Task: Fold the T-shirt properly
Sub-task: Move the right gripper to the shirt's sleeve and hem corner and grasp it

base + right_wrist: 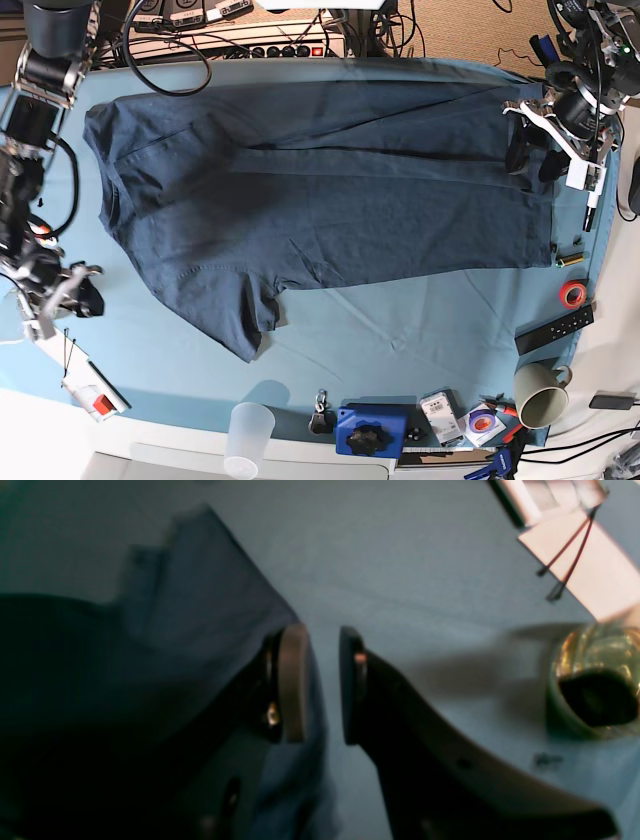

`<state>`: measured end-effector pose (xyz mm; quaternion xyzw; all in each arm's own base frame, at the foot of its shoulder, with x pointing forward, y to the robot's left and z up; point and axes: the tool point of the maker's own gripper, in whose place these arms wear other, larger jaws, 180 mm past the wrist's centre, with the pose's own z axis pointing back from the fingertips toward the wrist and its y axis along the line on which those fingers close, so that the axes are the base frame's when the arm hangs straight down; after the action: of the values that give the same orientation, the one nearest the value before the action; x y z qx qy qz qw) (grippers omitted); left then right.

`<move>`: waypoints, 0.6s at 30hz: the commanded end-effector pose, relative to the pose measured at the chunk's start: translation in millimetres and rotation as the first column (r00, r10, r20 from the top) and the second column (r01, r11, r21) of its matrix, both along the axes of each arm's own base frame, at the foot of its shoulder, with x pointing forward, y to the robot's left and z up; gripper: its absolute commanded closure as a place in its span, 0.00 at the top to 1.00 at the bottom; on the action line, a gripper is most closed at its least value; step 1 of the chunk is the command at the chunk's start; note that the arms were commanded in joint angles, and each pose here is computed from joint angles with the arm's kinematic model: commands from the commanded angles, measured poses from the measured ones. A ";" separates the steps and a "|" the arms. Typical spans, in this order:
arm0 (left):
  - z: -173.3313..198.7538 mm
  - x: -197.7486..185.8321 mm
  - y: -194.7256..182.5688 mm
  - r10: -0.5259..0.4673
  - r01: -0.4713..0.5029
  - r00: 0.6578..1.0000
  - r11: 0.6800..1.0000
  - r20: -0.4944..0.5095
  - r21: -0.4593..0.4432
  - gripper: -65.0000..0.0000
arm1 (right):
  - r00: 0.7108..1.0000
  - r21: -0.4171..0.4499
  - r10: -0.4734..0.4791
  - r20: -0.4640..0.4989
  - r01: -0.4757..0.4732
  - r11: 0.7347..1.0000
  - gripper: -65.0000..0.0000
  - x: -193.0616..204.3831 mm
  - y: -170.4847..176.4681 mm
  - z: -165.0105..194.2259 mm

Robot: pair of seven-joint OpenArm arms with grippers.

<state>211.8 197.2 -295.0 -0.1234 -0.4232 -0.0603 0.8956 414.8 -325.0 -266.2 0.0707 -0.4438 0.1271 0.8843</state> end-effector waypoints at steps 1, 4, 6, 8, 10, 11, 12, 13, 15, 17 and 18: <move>9.2 3.6 -1.4 -0.007 0.007 0.999 1.000 0.036 -0.001 0.52 | 0.998 -0.014 -0.010 0.063 0.011 1.000 0.19 14.1 -6.0 17.9; 9.3 3.6 -1.3 -0.007 0.007 0.999 1.000 0.037 -0.001 0.52 | 0.999 0.018 -0.033 0.022 0.033 0.999 0.19 28.5 -1.7 -8.6; 9.2 3.6 -1.4 -0.007 0.007 0.999 1.000 0.036 -0.001 0.52 | 0.998 0.064 -0.057 -0.028 0.059 0.996 0.19 34.6 2.1 -28.2; 9.4 3.8 -1.5 -0.008 0.008 0.999 1.000 0.037 -0.001 0.52 | 0.995 0.100 -0.075 -0.065 0.081 0.992 0.19 39.0 6.5 -44.5; 9.3 3.6 -1.4 -0.007 0.007 0.999 1.000 0.037 0.000 0.52 | 0.994 0.112 -0.087 -0.072 0.094 0.989 0.19 42.9 10.3 -56.9; 9.4 3.8 -1.4 -0.007 0.008 0.999 1.000 0.037 -0.001 0.52 | 0.993 0.106 -0.090 -0.078 0.098 0.990 0.19 43.3 11.3 -63.6; 9.5 3.7 -1.6 -0.008 0.008 0.999 1.000 0.038 -0.002 0.52 | 0.992 0.100 -0.089 -0.089 0.098 0.990 0.19 43.1 13.9 -70.4; 9.7 3.7 -2.0 -0.009 0.009 0.999 1.000 0.038 -0.004 0.52 | 0.991 0.090 -0.088 -0.102 0.098 0.991 0.19 41.6 15.0 -77.2; 10.1 3.9 -2.4 -0.009 0.010 0.999 1.000 0.040 -0.007 0.52 | 0.989 0.077 -0.087 -0.118 0.096 0.992 0.19 38.9 17.0 -87.2; 10.0 3.8 -2.3 -0.009 0.009 0.999 1.000 0.039 -0.007 0.52 | 0.988 0.077 -0.090 -0.127 0.101 0.992 0.19 36.8 16.6 -93.3; 10.0 3.8 -2.4 -0.009 0.010 0.999 1.000 0.039 -0.007 0.52 | 0.987 0.081 -0.093 -0.133 0.104 0.991 0.19 35.5 16.3 -95.9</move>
<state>211.5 195.9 -295.4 -0.1261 -0.4228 -0.0586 0.8955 435.7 -299.1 -385.1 0.1024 -0.3630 0.0613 0.9241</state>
